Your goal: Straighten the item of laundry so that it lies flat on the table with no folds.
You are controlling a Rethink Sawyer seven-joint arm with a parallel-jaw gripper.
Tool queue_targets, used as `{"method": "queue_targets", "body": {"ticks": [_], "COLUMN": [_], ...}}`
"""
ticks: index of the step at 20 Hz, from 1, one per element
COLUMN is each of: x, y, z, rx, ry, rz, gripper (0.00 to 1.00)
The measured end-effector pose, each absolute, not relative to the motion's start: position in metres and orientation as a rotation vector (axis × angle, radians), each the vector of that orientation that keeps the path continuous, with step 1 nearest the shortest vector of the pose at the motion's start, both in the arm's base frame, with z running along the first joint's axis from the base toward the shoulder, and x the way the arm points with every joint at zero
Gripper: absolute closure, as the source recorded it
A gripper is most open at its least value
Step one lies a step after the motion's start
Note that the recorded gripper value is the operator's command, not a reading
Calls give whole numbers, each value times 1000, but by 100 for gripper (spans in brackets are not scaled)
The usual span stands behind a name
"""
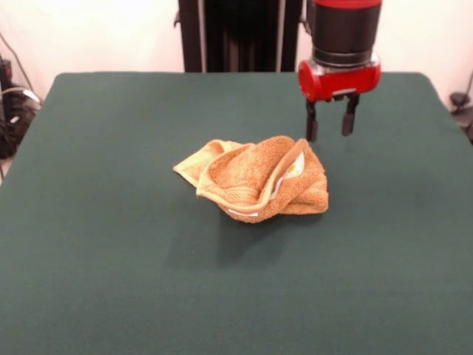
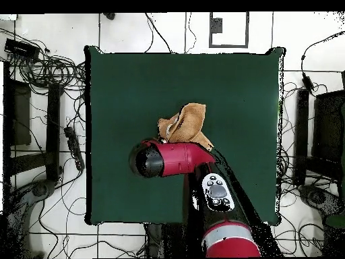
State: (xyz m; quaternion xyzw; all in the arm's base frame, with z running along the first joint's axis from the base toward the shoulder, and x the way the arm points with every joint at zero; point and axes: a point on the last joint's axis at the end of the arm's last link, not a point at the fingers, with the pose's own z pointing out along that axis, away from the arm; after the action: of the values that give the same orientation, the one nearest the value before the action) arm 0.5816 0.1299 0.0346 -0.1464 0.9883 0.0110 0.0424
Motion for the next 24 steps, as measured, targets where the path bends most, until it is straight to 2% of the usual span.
{"method": "queue_targets", "body": {"ticks": [13, 24], "x": [611, 623], "y": [98, 71], "z": [79, 69], "rx": [-459, -355], "ry": [3024, 3033], "rz": [-80, -97], "gripper": [0, 0]}}
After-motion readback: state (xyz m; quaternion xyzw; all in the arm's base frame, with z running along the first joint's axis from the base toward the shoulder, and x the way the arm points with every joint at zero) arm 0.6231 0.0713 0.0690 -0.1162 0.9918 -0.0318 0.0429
